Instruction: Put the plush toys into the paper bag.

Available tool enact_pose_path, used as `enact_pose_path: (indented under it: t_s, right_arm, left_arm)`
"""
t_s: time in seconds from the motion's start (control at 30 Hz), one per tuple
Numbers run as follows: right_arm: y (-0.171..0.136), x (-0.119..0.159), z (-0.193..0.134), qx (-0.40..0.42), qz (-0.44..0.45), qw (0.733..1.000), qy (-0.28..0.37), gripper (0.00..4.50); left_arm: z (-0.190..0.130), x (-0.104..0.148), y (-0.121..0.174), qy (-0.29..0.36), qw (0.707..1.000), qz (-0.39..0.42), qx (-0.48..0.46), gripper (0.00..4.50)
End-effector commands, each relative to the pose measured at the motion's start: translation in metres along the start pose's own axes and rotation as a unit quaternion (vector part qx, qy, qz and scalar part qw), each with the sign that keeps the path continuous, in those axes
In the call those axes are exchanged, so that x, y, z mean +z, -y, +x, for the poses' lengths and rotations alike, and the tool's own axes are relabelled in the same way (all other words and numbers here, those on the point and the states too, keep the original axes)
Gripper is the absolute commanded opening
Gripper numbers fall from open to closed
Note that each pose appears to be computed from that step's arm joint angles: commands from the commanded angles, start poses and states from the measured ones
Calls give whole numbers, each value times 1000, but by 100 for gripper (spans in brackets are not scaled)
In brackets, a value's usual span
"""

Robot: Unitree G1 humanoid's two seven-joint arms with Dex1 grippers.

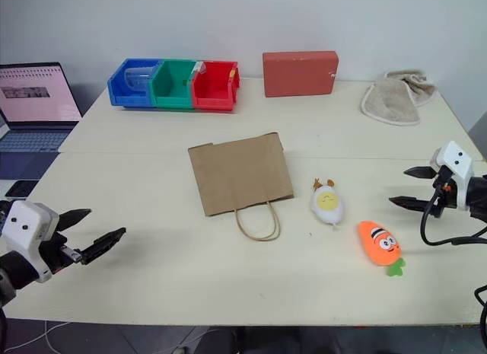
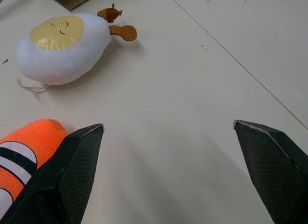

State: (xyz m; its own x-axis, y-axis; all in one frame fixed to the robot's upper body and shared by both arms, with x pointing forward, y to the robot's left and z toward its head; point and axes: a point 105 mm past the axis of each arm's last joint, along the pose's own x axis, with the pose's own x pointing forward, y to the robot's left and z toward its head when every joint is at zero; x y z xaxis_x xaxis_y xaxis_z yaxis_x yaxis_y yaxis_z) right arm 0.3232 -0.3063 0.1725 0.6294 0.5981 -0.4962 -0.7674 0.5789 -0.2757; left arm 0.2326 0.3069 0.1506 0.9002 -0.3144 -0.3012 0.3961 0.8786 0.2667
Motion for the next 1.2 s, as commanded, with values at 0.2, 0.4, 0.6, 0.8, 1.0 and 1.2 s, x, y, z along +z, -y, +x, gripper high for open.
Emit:
enact_pose_path:
  t_s: [0.2,0.4,0.6,0.8,1.0,1.2]
  right_arm:
    - [5,13,-6,-20,-17,1000,9,450]
    - [6,14,-4,-21,-15,1000,13,450]
    - [7,14,-3,-25,-20,999,16,450]
    - [7,21,-1,-25,-30,999,22,450]
    - [5,21,-1,-23,-36,999,21,450]
    - [-5,31,2,-3,-54,998,31,450]
  left_arm:
    - [-2,21,-4,29,999,26,6,443]
    - [-2,21,-2,45,999,25,-2,443]
    - [-2,21,0,56,997,45,-6,443]
    - [-3,21,-1,56,997,54,-10,443]
    - [-6,20,2,51,998,33,-30,443]
    - [8,29,30,54,992,81,-84,443]
